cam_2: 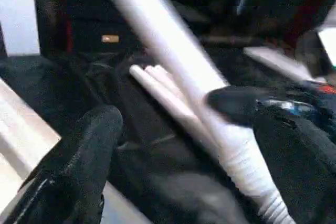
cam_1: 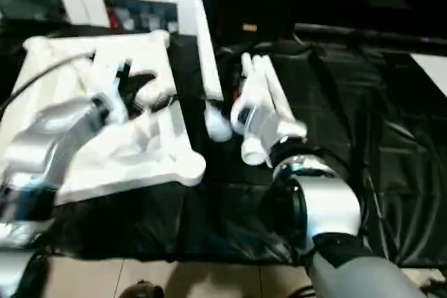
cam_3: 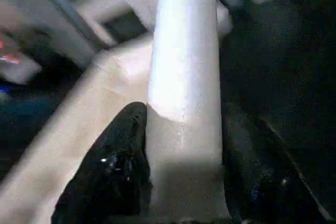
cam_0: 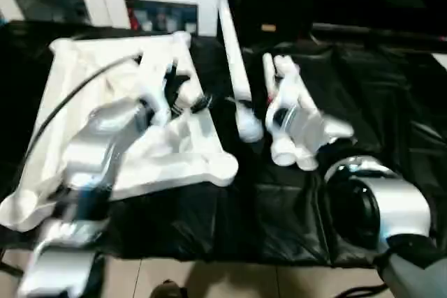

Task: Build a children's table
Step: Pick table leg

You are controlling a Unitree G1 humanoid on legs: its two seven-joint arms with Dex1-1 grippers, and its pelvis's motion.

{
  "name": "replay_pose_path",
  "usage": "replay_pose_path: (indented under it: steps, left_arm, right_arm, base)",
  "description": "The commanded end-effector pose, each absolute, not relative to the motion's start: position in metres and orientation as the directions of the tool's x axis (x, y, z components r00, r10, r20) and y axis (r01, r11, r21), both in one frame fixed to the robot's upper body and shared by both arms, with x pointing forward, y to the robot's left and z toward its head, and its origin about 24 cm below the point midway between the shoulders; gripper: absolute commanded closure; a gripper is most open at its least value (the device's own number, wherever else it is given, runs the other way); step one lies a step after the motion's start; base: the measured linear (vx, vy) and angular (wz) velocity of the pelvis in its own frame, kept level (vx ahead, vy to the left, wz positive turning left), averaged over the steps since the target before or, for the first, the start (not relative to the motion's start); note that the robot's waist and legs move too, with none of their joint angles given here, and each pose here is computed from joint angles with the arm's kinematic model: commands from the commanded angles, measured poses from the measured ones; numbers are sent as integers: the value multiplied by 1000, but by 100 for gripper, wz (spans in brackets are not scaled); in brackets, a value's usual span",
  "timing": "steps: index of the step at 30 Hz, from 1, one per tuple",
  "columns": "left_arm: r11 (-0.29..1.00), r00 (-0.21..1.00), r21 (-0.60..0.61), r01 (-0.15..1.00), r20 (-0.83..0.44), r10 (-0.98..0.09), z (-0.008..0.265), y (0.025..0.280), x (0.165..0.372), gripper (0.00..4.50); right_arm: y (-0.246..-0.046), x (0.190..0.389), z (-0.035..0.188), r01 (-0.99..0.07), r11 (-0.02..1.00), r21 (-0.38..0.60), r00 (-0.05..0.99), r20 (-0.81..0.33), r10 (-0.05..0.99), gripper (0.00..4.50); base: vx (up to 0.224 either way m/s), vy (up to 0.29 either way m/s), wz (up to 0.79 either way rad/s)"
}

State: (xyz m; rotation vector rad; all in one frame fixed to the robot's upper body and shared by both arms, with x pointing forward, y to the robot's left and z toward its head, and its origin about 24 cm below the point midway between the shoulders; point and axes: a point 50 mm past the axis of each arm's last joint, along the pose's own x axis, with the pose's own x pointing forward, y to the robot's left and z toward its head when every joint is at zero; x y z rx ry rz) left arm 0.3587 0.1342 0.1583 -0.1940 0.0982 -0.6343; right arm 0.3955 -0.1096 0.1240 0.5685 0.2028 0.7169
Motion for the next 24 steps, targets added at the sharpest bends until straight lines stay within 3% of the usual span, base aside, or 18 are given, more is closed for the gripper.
replay_pose_path:
  steps: [1,2,4,6,9,12,19,24]
  left_arm:
    - [772,816,-318,551,7,-579,165,132,365,0]
    - [715,805,-421,558,65,-590,173,123,369,0]
    - [696,800,-443,565,85,-594,176,120,370,0]
    - [620,770,-503,602,159,-618,189,110,370,0]
    - [593,756,-517,617,182,-629,194,107,369,0]
    - [467,668,-535,704,277,-690,210,94,360,0]
    - [424,616,-514,746,290,-732,210,83,351,0]
    - [403,608,-521,752,313,-730,214,84,349,48]
  right_arm:
    - [-119,390,139,-653,527,544,689,139,711,263]
    - [-127,376,146,-729,458,508,622,215,753,263]
    - [-130,371,148,-752,437,493,599,236,765,263]
    - [-134,354,151,-806,370,463,528,279,802,263]
    - [-134,348,151,-819,346,457,504,287,815,263]
    - [-132,333,147,-838,319,443,466,275,841,263]
    - [-126,317,148,-857,262,445,406,268,873,264]
    - [-125,316,148,-850,274,450,416,253,873,264]
  base:
    - [0,0,0]
    - [0,0,0]
    - [0,0,0]
    - [0,0,0]
    - [0,0,0]
    - [0,0,0]
    - [0,0,0]
    - [0,0,0]
